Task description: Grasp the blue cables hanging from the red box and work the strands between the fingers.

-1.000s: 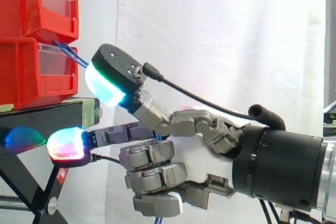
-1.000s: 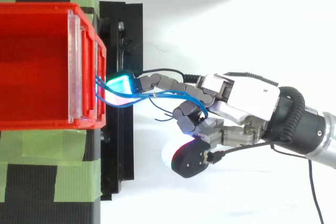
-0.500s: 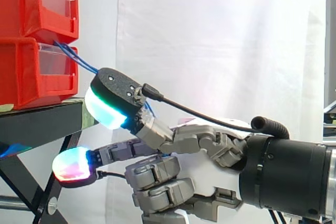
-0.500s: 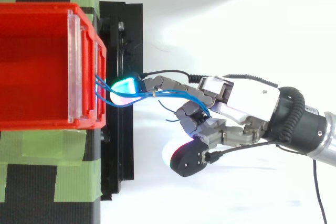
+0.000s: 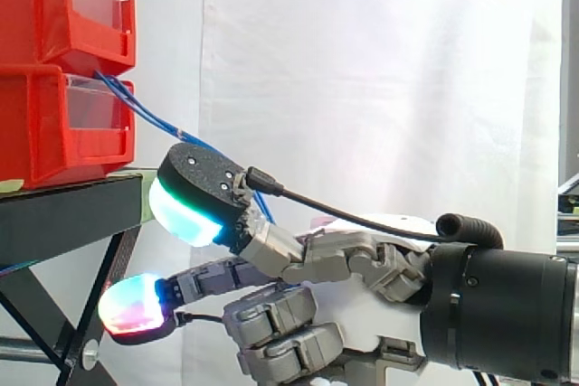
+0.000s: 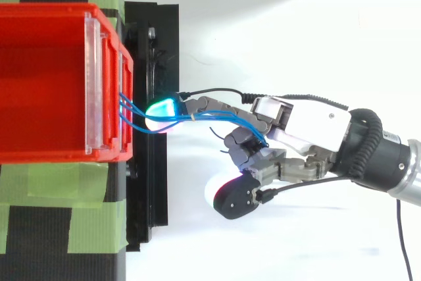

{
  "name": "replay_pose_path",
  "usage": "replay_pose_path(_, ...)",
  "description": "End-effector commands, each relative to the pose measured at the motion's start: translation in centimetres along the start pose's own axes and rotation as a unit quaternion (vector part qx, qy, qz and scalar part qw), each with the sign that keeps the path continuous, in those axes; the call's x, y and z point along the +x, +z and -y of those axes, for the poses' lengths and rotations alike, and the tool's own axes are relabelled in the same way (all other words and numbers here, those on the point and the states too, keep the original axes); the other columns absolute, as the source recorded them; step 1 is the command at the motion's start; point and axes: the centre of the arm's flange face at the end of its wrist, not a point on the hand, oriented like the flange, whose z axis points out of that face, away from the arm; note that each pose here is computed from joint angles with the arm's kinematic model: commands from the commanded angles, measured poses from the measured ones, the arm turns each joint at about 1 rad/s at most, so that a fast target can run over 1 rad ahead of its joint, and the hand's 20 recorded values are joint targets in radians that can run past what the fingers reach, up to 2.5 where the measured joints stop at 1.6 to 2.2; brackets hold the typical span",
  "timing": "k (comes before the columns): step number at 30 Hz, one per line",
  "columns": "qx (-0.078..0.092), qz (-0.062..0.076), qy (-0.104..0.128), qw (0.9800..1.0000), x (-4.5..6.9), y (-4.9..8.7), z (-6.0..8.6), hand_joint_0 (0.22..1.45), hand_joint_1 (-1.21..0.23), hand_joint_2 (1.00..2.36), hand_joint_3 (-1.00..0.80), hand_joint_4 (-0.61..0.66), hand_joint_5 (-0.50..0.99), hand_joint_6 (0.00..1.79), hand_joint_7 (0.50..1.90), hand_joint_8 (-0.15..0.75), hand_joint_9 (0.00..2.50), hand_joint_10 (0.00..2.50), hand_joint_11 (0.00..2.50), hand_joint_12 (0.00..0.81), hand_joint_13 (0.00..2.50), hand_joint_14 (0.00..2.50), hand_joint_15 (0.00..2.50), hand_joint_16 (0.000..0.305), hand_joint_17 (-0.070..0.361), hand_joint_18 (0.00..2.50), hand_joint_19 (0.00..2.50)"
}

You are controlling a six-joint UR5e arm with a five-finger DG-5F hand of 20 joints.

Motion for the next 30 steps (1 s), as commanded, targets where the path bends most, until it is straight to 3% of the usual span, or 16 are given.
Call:
replay_pose_path(1, 0.006, 0.0, -0.005, 1.0, -0.12, -0.11, 0.14, 0.74, -0.55, 1.0, -1.0, 0.28, -0.12, 0.01, 0.67, 0.365, 0.83, 2.5, 2.32, 0.397, 1.02, 2.5, 1.45, 0.058, 0.13, 1.41, 1.46)
replay_pose_path(10, 0.016, -0.002, -0.013, 0.9998, -0.16, -0.35, 0.34, 0.74, -0.55, 1.0, -1.0, 0.28, -0.11, 0.01, 0.67, 0.363, 0.83, 2.5, 2.31, 0.405, 1.01, 2.5, 1.44, 0.058, 0.13, 1.4, 1.48)
replay_pose_path(30, 0.016, -0.001, -0.013, 0.9998, -0.25, -0.32, 0.35, 0.74, -0.55, 1.0, -1.0, 0.28, -0.11, 0.01, 0.67, 0.362, 0.82, 2.5, 2.31, 0.398, 1.01, 2.5, 1.45, 0.058, 0.13, 1.4, 1.48)
